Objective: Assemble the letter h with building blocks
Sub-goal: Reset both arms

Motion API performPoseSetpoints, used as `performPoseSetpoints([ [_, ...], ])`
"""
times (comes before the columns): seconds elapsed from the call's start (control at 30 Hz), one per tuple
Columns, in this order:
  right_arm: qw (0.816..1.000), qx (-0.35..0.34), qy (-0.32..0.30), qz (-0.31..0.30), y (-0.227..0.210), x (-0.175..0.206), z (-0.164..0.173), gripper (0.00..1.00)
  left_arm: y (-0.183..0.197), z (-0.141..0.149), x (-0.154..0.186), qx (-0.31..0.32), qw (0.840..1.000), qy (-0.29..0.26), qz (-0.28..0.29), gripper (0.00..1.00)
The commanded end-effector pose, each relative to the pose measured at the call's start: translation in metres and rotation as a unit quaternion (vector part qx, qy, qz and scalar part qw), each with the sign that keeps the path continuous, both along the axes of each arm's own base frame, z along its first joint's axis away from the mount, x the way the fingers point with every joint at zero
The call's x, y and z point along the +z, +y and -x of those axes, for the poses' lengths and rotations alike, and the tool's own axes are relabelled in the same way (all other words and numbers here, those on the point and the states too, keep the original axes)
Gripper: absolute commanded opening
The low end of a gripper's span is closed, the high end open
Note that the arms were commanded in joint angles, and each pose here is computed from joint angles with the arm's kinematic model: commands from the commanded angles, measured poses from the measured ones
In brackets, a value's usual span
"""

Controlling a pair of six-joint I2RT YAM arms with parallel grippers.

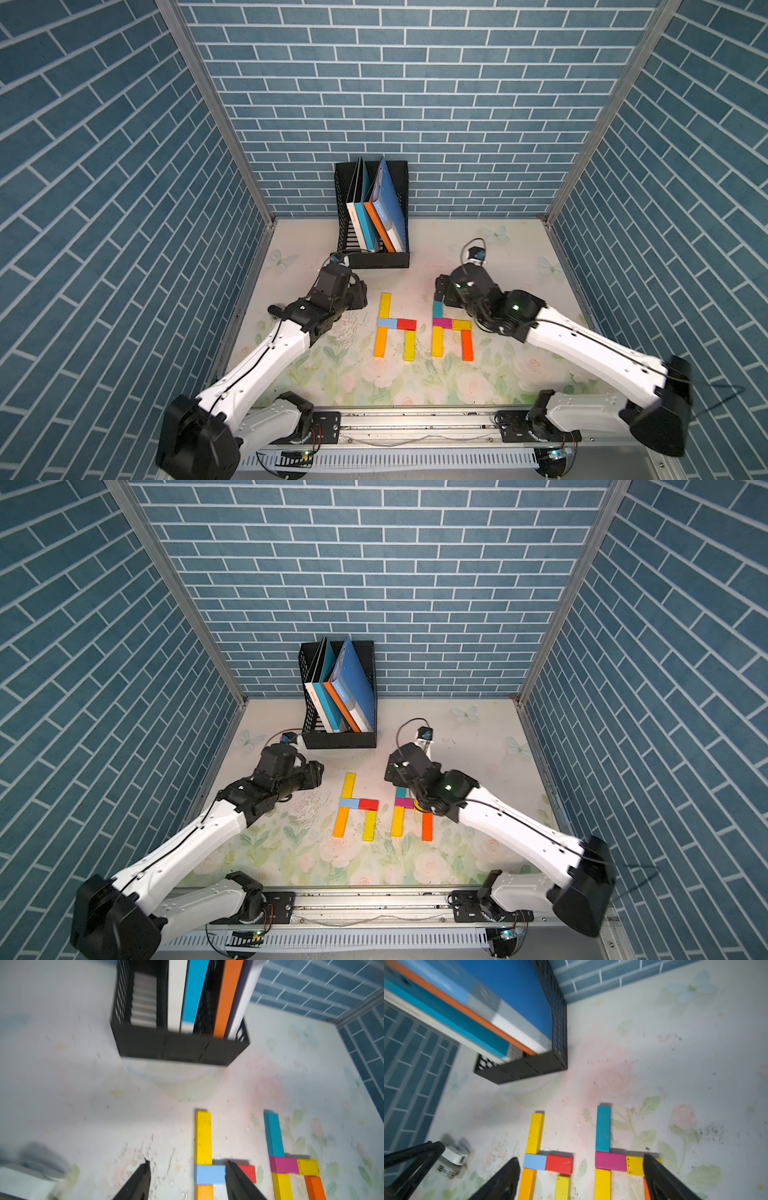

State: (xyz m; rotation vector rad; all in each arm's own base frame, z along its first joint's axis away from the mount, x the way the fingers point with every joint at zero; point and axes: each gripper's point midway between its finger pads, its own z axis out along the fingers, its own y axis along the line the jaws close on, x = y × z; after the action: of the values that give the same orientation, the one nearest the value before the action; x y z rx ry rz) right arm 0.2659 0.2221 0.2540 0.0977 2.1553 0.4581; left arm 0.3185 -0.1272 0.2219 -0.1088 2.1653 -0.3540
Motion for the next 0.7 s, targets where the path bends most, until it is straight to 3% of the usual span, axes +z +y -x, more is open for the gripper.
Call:
performPoseSetpoints([
  [0.0, 0.993, -0.046, -0.107, 0.027, -0.043, 0.02, -0.002, 0.99, 0.046, -0.008, 0.072, 0.107, 0.986, -0.126, -0.026, 0.72],
  [0.07, 0.982, -0.112, -0.149, 0.038, -0.082, 0.011, 0.003, 1.0, 0.075, -0.006, 0.085, 0.178, 0.968, -0.168, -0.048, 0.85],
  [0.13, 0.967, -0.139, -0.203, 0.067, -0.109, 0.006, 0.008, 1.0, 0.086, -0.008, 0.086, 0.197, 0.957, -0.193, -0.088, 0.88],
  [0.2, 0.95, -0.197, -0.218, 0.101, -0.147, -0.005, 0.004, 1.0, 0.093, -0.015, 0.077, 0.211, 0.946, -0.201, -0.143, 0.94],
  [0.23, 0.947, -0.221, -0.204, 0.114, -0.164, -0.015, -0.002, 1.0, 0.099, -0.017, 0.072, 0.228, 0.94, -0.2, -0.159, 0.99],
  [0.37, 0.94, -0.293, -0.1, 0.141, -0.229, -0.081, -0.028, 0.99, 0.133, -0.04, 0.033, 0.29, 0.918, -0.161, -0.218, 0.99],
  [0.43, 0.914, -0.365, -0.068, 0.164, -0.262, -0.099, -0.022, 0.99, 0.147, -0.048, 0.008, 0.299, 0.913, -0.151, -0.234, 0.99],
  [0.57, 0.859, -0.436, -0.085, 0.255, -0.305, -0.109, -0.006, 1.0, 0.177, -0.045, -0.043, 0.319, 0.908, -0.133, -0.236, 1.0],
  [0.6, 0.854, -0.442, -0.076, 0.263, -0.313, -0.12, -0.001, 0.99, 0.187, -0.039, -0.059, 0.327, 0.908, -0.121, -0.233, 1.0],
  [0.67, 0.862, -0.435, -0.047, 0.254, -0.323, -0.143, 0.001, 1.0, 0.193, -0.029, -0.077, 0.316, 0.913, -0.13, -0.224, 1.0],
])
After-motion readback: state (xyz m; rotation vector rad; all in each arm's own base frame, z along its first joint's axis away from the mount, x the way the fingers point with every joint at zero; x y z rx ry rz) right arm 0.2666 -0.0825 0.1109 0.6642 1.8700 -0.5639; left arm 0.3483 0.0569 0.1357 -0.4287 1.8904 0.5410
